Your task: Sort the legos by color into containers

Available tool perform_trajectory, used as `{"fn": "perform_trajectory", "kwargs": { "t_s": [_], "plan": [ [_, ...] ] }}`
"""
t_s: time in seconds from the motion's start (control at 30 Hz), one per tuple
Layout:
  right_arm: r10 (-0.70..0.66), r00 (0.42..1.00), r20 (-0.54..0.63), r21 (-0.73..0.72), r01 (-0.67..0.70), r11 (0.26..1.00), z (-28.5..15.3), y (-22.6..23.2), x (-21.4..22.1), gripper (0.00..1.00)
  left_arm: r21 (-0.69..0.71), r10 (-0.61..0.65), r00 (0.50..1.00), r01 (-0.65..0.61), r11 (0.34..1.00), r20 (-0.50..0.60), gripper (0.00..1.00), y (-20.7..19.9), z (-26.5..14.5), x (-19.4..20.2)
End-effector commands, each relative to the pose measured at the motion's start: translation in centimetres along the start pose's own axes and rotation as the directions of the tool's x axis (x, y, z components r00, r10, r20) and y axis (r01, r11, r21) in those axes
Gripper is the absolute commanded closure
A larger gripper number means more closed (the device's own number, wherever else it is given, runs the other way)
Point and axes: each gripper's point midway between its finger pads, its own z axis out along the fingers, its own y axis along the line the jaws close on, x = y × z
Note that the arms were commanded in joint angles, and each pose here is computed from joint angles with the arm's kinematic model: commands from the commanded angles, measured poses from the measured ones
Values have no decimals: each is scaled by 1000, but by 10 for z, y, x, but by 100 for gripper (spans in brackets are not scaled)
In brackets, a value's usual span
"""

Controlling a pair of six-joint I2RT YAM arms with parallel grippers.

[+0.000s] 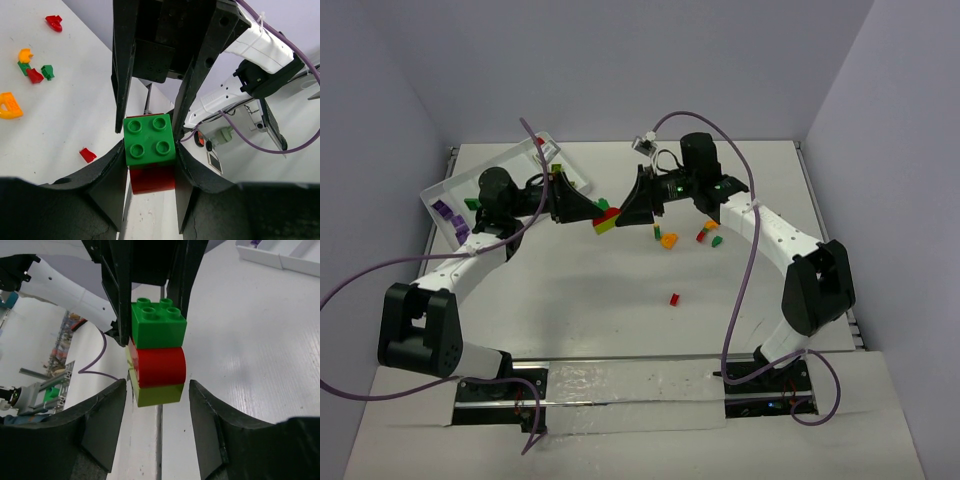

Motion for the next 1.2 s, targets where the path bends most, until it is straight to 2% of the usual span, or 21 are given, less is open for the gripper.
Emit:
{"fn": "perform_trajectory", "kwargs": {
  "t_s": [0.0,0.1,0.23,0.27,0.3,0.33,0.43,0.53,0.73,0.93,1.17],
  "plan": [
    [-90,995,47,-55,92,994,2,26,-23,45,44,107,994,-108,993,16,100,-22,-2,-7],
    [-85,995,46,-59,87,994,4,26,-24,52,38,108,994,-109,993,22,100,-22,-1,-8],
    [-87,996,35,-62,89,994,5,28,-21,70,17,114,993,-114,993,30,97,-19,-2,-8],
    [-93,995,29,-58,94,994,5,27,-20,82,4,116,993,-116,993,31,92,-17,-2,-8],
    [-101,995,24,-53,102,993,5,27,-20,94,-6,121,992,-121,993,30,78,-16,-2,-9],
    [-111,994,18,-44,112,993,5,27,-21,100,-13,125,992,-125,992,26,63,-15,-2,-11],
    [-165,986,-26,15,165,986,1,21,-17,100,-69,133,991,-134,989,-11,42,-7,-5,-15],
    [-174,980,-100,85,183,979,-4,11,-4,100,-107,175,983,-180,978,-59,29,0,-9,-18],
    [-222,961,-167,127,244,961,-7,5,7,100,-132,191,976,-204,970,-102,29,-2,-16,-12],
    [-243,949,-200,135,272,953,-4,7,14,100,-133,207,971,-222,966,-122,37,1,-19,-2],
    [-251,947,-201,110,276,955,0,13,13,100,-148,223,963,-245,958,-150,31,8,-22,5]
  ]
}}
